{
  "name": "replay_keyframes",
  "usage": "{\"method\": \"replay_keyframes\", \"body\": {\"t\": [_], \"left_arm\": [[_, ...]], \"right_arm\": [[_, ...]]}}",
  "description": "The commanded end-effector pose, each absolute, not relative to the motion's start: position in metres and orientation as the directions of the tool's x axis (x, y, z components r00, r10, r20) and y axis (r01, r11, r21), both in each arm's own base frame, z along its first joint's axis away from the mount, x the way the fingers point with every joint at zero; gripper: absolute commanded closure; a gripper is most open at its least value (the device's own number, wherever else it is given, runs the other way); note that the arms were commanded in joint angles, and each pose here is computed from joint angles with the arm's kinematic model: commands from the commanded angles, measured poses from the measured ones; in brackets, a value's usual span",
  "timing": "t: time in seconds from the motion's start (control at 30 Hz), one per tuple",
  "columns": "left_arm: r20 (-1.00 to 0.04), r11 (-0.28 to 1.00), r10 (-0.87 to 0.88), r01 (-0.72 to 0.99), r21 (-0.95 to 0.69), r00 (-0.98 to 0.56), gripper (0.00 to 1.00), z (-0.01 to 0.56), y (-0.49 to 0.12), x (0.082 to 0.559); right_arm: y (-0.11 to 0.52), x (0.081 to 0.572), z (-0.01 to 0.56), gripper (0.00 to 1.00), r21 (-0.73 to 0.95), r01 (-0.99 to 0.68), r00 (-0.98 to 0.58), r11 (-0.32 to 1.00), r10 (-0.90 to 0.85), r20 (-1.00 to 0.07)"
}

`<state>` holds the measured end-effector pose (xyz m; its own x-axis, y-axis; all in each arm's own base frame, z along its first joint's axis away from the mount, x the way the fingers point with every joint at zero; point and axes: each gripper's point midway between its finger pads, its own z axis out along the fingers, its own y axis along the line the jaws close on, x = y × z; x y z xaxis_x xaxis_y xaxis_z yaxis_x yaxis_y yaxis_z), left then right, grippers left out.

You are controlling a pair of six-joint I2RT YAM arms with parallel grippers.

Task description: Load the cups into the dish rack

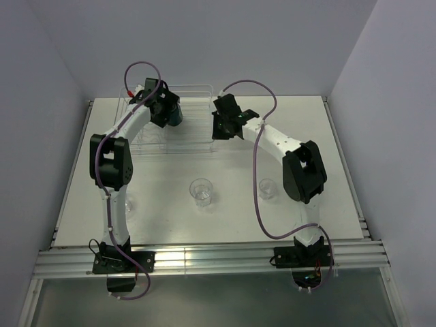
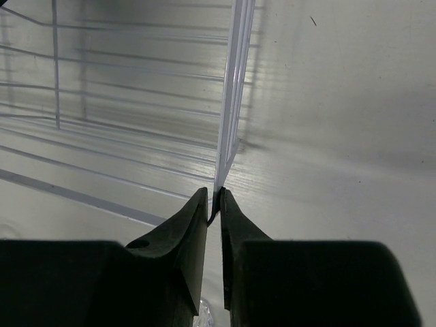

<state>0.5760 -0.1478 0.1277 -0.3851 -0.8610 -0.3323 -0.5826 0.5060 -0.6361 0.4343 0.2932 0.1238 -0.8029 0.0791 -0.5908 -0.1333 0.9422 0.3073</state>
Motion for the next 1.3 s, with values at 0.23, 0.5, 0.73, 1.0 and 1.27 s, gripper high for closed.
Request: {"method": "replay_keyframes", "body": {"t": [0.23,0.5,0.73,1.0,1.27], "left_arm": [[-0.379,0.483,-0.87,-0.386,-0.786,-0.317,0.01,0.236,-0.152,0.586],[-0.38,0.487,-0.866,-0.37,-0.791,-0.326,0.01,0.243,-0.154,0.584],[-0.378,0.488,-0.864,-0.37,-0.79,-0.333,0.01,0.24,-0.153,0.583],[-0.383,0.493,-0.862,-0.373,-0.786,-0.331,0.01,0.237,-0.151,0.582],[-0.389,0.497,-0.863,-0.406,-0.767,-0.323,0.01,0.218,-0.148,0.588]], "right_arm": [[0.301,0.427,0.125,0.83,0.299,-0.168,-0.799,0.939,0.048,-0.599],[0.306,0.423,0.123,0.84,0.295,-0.181,-0.802,0.938,0.033,-0.597],[0.308,0.421,0.121,0.85,0.294,-0.187,-0.805,0.937,0.025,-0.592],[0.308,0.418,0.116,0.86,0.289,-0.189,-0.809,0.938,0.017,-0.587],[0.31,0.417,0.115,0.86,0.291,-0.191,-0.811,0.937,0.017,-0.585]]}}
